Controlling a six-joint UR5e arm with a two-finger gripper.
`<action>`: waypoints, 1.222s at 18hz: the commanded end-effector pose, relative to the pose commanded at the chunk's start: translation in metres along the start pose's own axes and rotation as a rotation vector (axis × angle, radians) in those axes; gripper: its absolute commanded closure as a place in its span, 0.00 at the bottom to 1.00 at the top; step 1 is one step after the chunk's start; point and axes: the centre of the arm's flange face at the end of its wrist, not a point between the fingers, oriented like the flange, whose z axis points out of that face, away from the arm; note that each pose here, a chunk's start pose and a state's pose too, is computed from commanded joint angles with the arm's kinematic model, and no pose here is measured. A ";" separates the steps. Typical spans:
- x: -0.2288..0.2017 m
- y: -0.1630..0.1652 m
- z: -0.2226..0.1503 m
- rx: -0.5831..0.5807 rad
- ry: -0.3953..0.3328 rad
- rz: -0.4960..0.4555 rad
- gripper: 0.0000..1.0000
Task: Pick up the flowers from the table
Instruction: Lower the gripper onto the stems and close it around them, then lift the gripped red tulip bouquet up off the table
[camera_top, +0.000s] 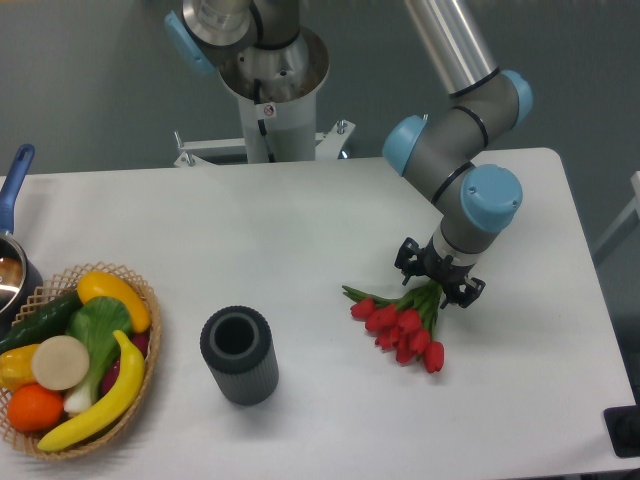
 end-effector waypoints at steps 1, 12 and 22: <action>0.000 0.000 -0.001 0.001 0.000 0.002 0.50; 0.002 -0.002 -0.025 0.019 -0.033 -0.002 0.63; 0.035 -0.028 -0.133 0.284 -0.128 -0.060 0.63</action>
